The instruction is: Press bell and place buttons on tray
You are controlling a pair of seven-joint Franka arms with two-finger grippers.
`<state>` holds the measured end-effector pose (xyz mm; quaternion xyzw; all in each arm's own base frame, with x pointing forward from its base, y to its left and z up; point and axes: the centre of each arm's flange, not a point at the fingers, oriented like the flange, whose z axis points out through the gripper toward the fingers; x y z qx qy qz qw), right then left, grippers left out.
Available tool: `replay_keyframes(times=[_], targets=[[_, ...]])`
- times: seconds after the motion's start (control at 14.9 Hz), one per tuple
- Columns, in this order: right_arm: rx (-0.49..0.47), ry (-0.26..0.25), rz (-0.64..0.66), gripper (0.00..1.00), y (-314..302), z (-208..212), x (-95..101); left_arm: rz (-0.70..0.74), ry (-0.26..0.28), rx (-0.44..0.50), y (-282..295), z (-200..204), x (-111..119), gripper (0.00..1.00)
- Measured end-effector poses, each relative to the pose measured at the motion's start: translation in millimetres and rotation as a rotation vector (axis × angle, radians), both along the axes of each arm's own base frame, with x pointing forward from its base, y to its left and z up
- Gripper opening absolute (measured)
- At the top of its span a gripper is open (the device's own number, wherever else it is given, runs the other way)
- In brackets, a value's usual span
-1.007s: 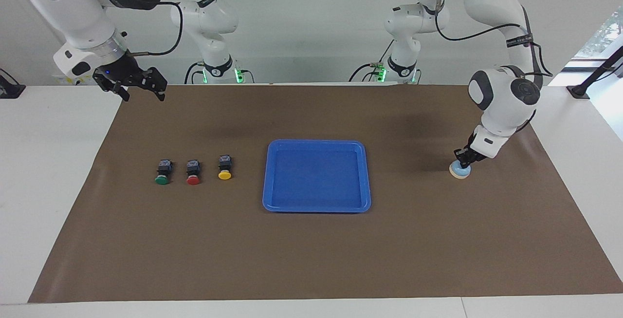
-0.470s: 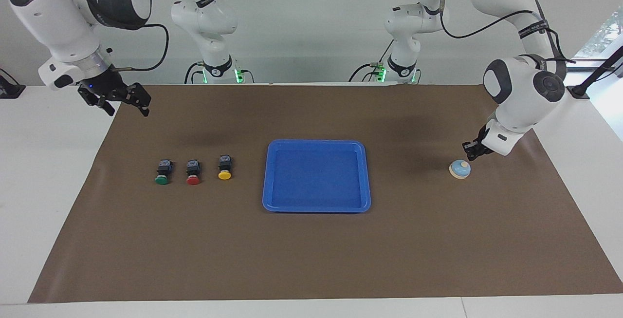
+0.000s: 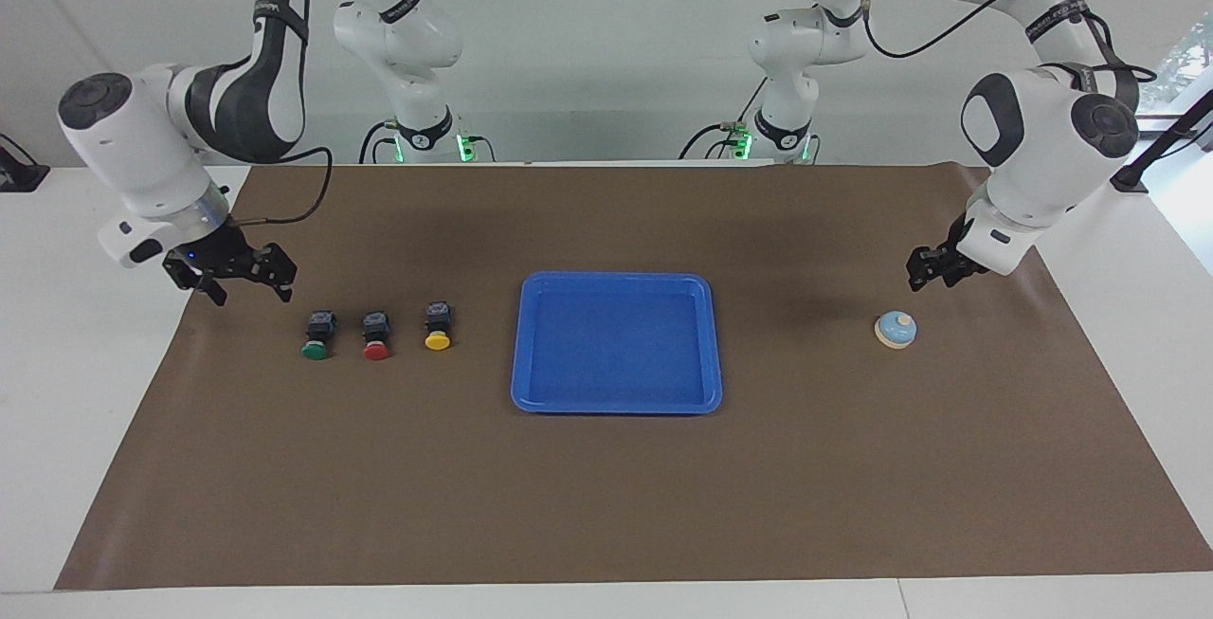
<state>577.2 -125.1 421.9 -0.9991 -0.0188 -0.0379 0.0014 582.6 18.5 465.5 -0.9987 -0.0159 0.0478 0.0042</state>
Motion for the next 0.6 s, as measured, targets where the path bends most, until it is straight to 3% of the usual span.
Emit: replay_keyframes(times=[0.2,0.6], targets=[[-0.006,-0.026,0.01,1.0,5.1,-57.3,-8.5,0.0,-0.018,0.001,-0.3,29.3,-12.2,1.0],[0.002,0.025,0.048,1.0,21.0,-86.0,-35.1,0.0,-0.027,0.002,-1.9,68.3,-34.6,1.0]])
